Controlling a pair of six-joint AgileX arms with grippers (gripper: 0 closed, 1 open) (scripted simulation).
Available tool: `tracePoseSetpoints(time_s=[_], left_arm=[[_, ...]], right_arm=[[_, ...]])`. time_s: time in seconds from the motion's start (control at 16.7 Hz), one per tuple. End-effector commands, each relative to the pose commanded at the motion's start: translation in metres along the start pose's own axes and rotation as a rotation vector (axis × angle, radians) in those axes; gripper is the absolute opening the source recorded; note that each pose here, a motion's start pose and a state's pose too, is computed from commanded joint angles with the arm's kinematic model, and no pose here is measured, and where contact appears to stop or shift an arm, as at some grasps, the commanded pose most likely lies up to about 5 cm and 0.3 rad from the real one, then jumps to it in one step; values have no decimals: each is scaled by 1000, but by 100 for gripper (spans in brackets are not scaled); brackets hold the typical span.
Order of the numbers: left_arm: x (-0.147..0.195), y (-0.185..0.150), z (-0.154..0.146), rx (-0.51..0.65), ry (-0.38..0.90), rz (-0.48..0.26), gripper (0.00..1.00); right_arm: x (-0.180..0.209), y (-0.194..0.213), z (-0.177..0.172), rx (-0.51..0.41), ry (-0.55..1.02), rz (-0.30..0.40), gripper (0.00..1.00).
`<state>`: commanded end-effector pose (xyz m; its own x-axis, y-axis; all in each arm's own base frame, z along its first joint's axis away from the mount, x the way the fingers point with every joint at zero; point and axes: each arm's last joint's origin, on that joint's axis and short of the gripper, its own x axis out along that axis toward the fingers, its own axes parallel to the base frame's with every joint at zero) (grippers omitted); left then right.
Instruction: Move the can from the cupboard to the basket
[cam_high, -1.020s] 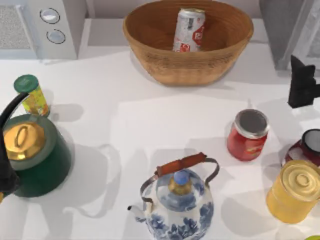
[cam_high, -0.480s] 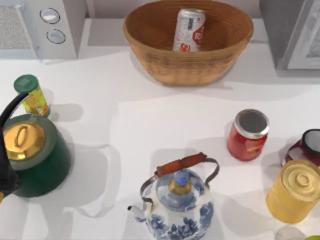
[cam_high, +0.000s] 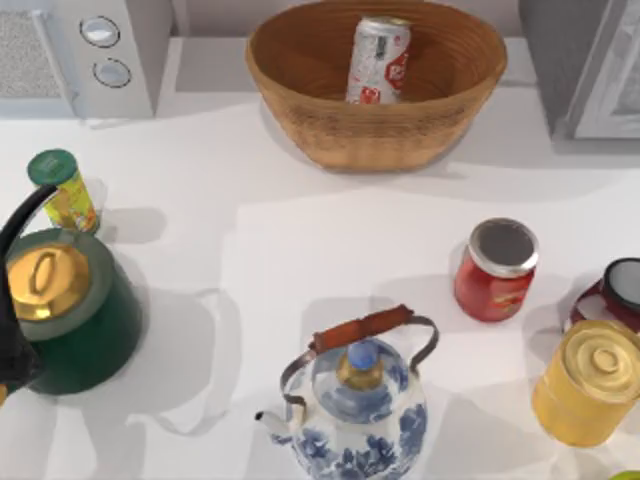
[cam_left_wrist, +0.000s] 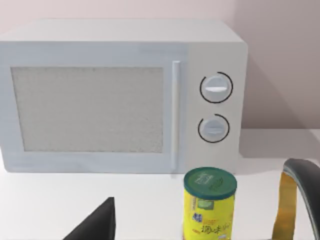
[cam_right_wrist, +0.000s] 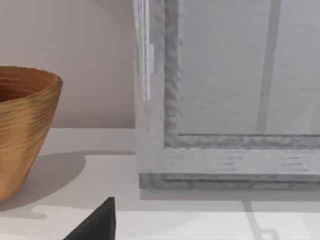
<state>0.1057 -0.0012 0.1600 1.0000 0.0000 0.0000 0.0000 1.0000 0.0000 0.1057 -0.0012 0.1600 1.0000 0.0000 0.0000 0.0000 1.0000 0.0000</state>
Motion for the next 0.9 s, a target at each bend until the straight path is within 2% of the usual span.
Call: tracePoseSetpoints(time_s=[0.48,0.9], left_arm=[[0,0,0,0,0,0,100],[0,0,0,0,0,0,100]], right_arm=[[8,-10,15,-1,-23,-2,100],[47,-64,37,7,1,-3,100]])
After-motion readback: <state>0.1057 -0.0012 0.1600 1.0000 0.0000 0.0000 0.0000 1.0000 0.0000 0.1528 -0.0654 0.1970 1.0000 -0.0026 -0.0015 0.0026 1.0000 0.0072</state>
